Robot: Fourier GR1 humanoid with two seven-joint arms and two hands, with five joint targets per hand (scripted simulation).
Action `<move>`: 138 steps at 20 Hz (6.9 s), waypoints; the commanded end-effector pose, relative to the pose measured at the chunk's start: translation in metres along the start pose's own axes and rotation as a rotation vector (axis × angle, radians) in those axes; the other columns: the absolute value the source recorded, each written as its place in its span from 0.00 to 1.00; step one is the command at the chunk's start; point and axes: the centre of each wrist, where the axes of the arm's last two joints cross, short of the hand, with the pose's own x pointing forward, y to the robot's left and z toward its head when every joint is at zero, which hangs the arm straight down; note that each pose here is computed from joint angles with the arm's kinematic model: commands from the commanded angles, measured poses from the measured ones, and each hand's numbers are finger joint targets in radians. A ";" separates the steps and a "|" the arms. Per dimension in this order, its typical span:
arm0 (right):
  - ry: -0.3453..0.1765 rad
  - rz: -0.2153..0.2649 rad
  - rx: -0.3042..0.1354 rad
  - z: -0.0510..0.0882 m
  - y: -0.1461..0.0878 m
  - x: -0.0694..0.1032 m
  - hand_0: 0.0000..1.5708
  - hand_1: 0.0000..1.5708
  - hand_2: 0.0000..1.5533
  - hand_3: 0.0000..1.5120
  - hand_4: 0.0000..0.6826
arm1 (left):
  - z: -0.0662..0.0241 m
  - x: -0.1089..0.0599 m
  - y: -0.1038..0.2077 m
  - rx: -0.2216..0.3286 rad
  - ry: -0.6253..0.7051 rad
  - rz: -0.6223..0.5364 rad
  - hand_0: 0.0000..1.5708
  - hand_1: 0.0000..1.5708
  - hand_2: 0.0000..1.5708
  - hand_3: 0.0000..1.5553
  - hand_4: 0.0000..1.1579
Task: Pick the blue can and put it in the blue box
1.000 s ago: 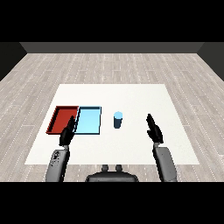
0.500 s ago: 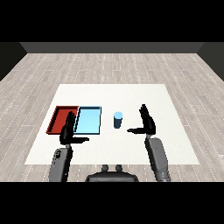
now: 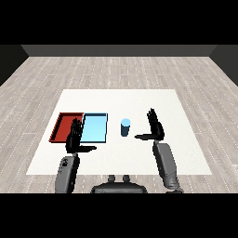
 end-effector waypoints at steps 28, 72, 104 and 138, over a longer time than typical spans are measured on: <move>0.189 -0.115 -0.058 -0.013 0.036 -0.054 0.00 0.00 0.00 0.00 0.00 | 0.0242 0.006 -0.004 0.023 -0.025 0.041 0.00 0.00 0.00 0.00 0.00; 0.256 -0.177 0.011 -0.026 0.075 -0.099 0.00 0.00 0.00 0.00 0.00 | 0.0129 -0.001 0.003 0.049 -0.041 0.011 0.00 0.00 0.00 0.00 0.00; 0.168 0.028 0.023 -0.077 0.093 -0.066 0.94 0.94 0.94 0.94 0.95 | 0.0025 -0.007 -0.025 -0.056 0.040 0.026 0.00 0.00 0.00 0.00 0.00; -0.030 0.016 0.156 -0.032 0.119 -0.002 0.90 0.90 0.93 0.93 0.97 | -0.0259 -0.044 -0.110 -0.183 0.244 0.051 0.00 0.00 0.00 0.00 0.00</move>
